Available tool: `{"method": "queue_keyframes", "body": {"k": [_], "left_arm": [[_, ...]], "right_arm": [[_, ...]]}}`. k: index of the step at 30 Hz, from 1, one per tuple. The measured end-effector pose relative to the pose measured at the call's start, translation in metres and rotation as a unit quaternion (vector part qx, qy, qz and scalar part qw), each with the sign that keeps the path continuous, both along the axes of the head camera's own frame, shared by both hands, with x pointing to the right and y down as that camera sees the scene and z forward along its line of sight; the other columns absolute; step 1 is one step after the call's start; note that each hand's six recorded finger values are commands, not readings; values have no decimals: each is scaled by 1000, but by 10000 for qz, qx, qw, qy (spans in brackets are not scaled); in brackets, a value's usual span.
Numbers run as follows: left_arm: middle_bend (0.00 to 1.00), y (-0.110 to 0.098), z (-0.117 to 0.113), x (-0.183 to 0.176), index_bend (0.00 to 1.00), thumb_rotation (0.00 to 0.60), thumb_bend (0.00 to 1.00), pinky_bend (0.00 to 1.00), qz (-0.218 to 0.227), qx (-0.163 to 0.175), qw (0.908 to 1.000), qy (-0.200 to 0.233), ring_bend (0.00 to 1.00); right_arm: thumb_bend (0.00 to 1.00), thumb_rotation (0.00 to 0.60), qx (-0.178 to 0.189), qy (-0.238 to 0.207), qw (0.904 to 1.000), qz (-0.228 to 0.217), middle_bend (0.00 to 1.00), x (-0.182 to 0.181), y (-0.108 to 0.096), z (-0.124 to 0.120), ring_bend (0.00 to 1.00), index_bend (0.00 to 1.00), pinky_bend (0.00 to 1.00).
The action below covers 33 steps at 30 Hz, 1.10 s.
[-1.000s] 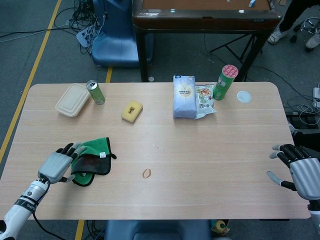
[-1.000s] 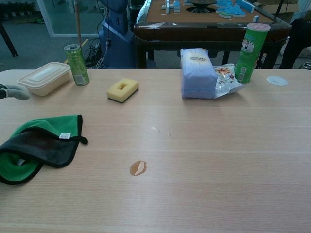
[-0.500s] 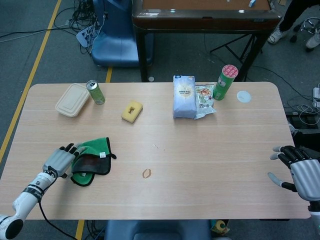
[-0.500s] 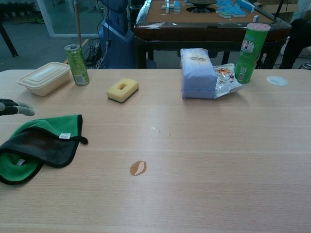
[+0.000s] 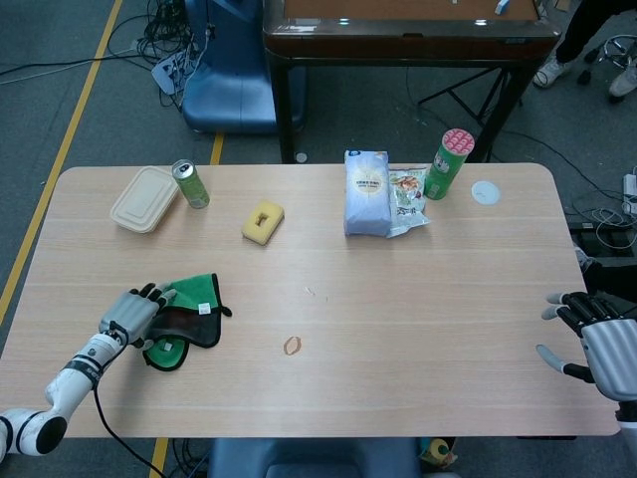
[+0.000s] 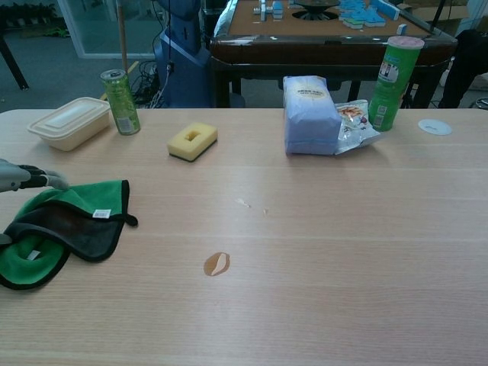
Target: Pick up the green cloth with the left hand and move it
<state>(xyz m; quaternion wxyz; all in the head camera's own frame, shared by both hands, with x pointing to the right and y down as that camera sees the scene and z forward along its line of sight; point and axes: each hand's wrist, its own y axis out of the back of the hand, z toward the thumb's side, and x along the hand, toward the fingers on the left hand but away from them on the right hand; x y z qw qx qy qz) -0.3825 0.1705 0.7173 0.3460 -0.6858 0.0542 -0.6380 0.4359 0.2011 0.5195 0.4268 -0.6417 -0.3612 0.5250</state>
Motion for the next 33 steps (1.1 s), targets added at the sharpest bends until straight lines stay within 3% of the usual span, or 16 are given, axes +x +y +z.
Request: {"method": "queue_keyframes", "body": {"k": [6,11,16,24,33], "left_arm": [[41,0,11,1,181,600,201,375,-34,-41,10000,22,166],[329,-1,14,7,429,600,201,629,-63,57,9998,193,443],[506,1,15,12,543,600,201,737,-38,176,9988,447,582],[709,2,15,16,680,600,202,906,-252,353,9952,877,731],[742,-6,-14,40,686,600,202,955,-608,431,9829,1683,743]], "right_arm": [[262,600,-11,26,10000,16,332,1,0,0,262,431,311],[262,600,-14,29,10000,23,332,1,1,0,262,431,311],[262,600,-22,36,10000,33,332,0,2,0,262,431,311],[262,600,8,20,10000,19,332,-1,2,-2,262,431,311],[262,600,27,-9,10000,-9,332,-2,3,-3,262,430,311]]}}
